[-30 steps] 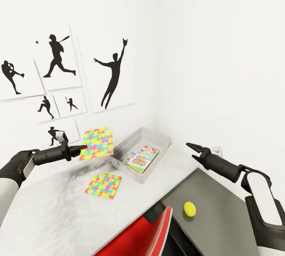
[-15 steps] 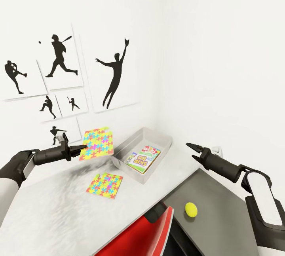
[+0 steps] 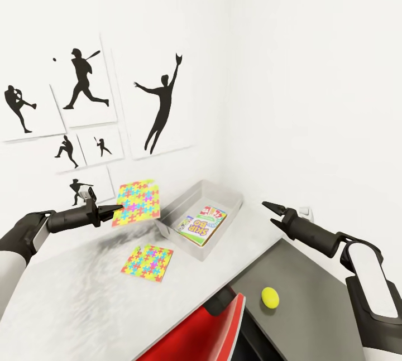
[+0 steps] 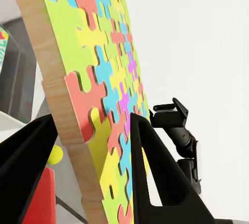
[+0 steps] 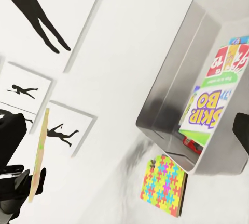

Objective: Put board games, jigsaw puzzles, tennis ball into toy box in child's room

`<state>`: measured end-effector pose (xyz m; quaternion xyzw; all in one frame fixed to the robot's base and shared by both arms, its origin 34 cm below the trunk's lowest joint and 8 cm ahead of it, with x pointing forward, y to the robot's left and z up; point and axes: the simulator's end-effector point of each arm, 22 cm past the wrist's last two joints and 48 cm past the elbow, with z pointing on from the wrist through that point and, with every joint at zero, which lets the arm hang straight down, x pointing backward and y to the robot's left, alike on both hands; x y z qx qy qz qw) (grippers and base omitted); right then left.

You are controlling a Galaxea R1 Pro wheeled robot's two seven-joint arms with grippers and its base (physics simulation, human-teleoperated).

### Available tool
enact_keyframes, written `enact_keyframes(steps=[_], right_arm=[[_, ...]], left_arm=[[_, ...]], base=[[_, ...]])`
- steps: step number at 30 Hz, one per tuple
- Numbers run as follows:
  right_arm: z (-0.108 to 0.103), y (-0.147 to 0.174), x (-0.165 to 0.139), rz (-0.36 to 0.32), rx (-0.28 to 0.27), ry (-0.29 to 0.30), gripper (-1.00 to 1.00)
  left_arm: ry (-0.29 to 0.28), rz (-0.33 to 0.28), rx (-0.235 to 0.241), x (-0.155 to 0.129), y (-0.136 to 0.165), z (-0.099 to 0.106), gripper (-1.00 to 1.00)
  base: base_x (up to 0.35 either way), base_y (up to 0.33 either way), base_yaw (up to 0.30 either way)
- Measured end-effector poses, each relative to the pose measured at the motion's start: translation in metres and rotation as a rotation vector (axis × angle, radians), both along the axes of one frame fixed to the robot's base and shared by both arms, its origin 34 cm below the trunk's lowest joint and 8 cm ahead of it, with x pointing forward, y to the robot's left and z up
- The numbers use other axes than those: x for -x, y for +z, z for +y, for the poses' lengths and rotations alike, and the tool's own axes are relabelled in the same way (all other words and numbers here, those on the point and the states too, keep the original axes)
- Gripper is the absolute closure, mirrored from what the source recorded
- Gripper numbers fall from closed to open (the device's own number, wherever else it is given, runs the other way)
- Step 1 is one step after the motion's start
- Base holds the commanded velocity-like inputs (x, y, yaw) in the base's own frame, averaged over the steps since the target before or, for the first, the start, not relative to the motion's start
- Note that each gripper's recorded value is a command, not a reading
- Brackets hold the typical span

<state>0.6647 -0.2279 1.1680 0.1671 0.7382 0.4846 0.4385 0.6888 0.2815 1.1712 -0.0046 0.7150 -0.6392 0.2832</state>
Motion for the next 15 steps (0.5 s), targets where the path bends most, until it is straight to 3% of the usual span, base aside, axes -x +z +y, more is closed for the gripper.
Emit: enact_keyframes(steps=[15], right_arm=[[0.0008, -0.0002, 0.0001, 0.001, 0.0, 0.002, -1.0]], left_arm=[[0.0, -0.004, -0.001, 0.0001, 0.0002, 0.0, 1.0]], base=[[0.014, 0.0, 0.0]])
